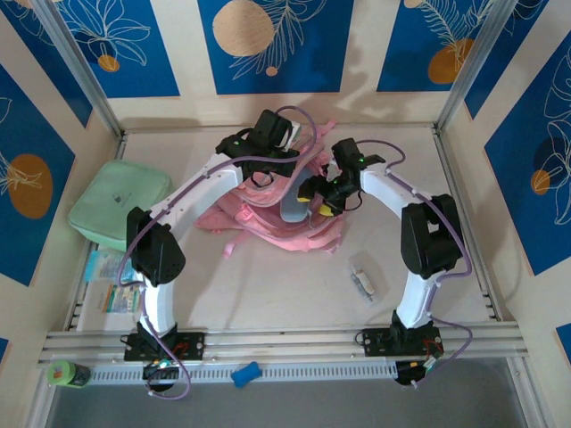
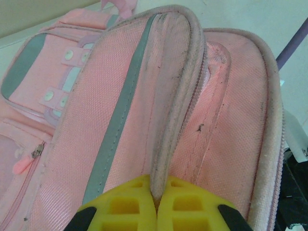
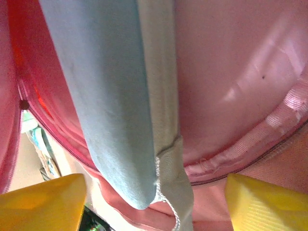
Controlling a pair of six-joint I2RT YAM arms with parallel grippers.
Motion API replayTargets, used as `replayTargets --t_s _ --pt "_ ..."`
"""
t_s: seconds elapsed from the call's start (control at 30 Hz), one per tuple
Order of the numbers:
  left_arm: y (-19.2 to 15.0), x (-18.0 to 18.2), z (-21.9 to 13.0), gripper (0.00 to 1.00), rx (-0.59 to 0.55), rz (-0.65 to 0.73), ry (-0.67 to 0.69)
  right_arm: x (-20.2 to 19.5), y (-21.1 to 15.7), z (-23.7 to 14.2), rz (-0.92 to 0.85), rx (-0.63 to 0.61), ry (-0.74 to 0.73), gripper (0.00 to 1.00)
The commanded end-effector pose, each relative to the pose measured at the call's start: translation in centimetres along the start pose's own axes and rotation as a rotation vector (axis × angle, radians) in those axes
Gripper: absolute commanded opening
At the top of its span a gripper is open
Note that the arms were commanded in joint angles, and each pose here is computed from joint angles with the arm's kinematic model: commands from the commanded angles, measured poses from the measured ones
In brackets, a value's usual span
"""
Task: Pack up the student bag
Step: Place the glasses case in the student bag.
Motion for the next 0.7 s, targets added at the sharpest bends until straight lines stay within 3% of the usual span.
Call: replayTargets --t_s 0.0,0.1,0.4,0.53,0.67 --pt "4.4 -1.9 -5.1 0.00 -0.178 -0.038 -0.116 0.4 -1.3 0.7 -0.023 0.028 0.034 0.68" --pt "4.2 -1.9 -5.0 0.00 -0.170 -0.052 -0.125 0.1 -0.4 1.5 -0.026 0.011 0.056 0.57" --pt "3.8 -2.4 -5.2 0.00 -0.154 -0.079 -0.157 4.1 5.3 1.2 -0.145 -0.125 0.192 0.22" --pt "3.7 -2.6 -4.7 0.00 -0.153 -0.108 -0.174 4.8 7.3 2.3 -0.114 -0.149 0.229 0.21" --pt "3.7 -2.1 -4.3 0.00 -0.154 -0.120 -0.146 5.5 7.5 2.7 -0.132 -0.153 0.215 0.31"
Point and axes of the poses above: each hand's point on the last joint's axis, 136 mm out from that joint toward the fingers, its own z axis out along the fingers, its own x axis along the line the jaws close on, y = z × x, the point moved 2 cm from there along -z, back along the fingers, and after that the axes turned 4 degrees about -z, right-handed, at the moved point
